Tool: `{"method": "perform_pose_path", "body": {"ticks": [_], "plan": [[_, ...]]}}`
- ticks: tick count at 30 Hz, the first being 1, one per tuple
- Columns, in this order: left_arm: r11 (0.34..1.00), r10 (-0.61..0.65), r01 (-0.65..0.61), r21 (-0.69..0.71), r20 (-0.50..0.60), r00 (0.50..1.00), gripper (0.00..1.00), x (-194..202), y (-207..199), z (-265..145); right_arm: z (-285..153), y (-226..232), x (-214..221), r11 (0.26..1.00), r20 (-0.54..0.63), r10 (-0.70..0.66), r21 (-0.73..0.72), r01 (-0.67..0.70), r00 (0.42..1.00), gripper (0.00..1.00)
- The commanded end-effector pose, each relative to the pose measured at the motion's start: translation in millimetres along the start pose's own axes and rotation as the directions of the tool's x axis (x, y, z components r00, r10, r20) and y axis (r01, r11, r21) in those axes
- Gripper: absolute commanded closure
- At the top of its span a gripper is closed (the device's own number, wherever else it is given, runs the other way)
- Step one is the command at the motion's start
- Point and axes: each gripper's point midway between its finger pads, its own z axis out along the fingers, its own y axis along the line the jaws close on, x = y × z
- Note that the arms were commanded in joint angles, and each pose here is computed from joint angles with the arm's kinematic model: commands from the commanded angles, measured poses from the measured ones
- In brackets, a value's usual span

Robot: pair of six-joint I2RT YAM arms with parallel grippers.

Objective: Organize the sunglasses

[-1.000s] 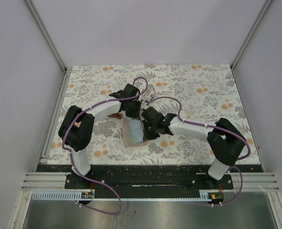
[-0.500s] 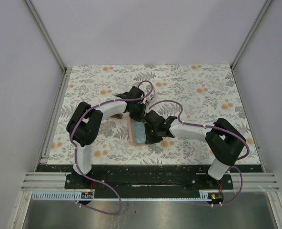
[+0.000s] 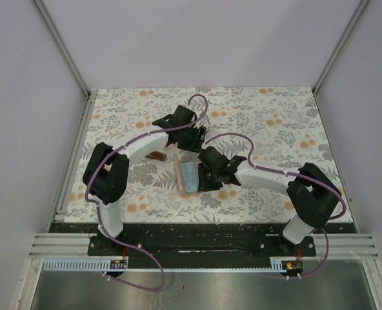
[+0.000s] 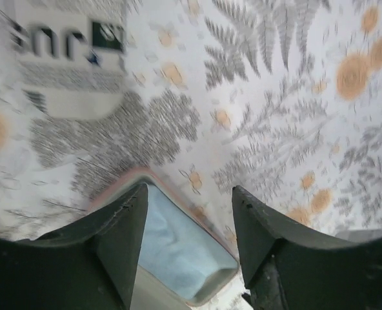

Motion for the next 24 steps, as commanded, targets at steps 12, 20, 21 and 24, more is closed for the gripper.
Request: {"method": "perform_pose_path", "body": {"ticks": [12,20,21,24], "plan": [[0.775,-0.429,0.596,-0.207,0.520,0.738,0.01,-32.1,117.0,-127.4,-62.9,9.3,-45.4,0.990,0.197,0.004,-0.138,0.024,0.980,0.54],[0.429,-0.661,0.886,-0.178,0.606,0.442,0.01,19.7,162.8,-122.2,-85.5,-7.0,-47.1,0.990,0.263,0.015,-0.143,0.023,0.965,0.54],[0.397,-0.680,0.900,-0.179,0.602,0.419,0.02,20.7,163.6,-118.1,-86.8,-9.0,-46.5,0.989,0.265,0.018,-0.145,0.021,0.964,0.54],[0.358,-0.713,0.917,-0.176,0.583,0.390,0.04,16.9,163.8,-104.2,-91.4,-14.5,-41.1,0.989,0.267,0.017,-0.146,0.023,0.964,0.54]]}}
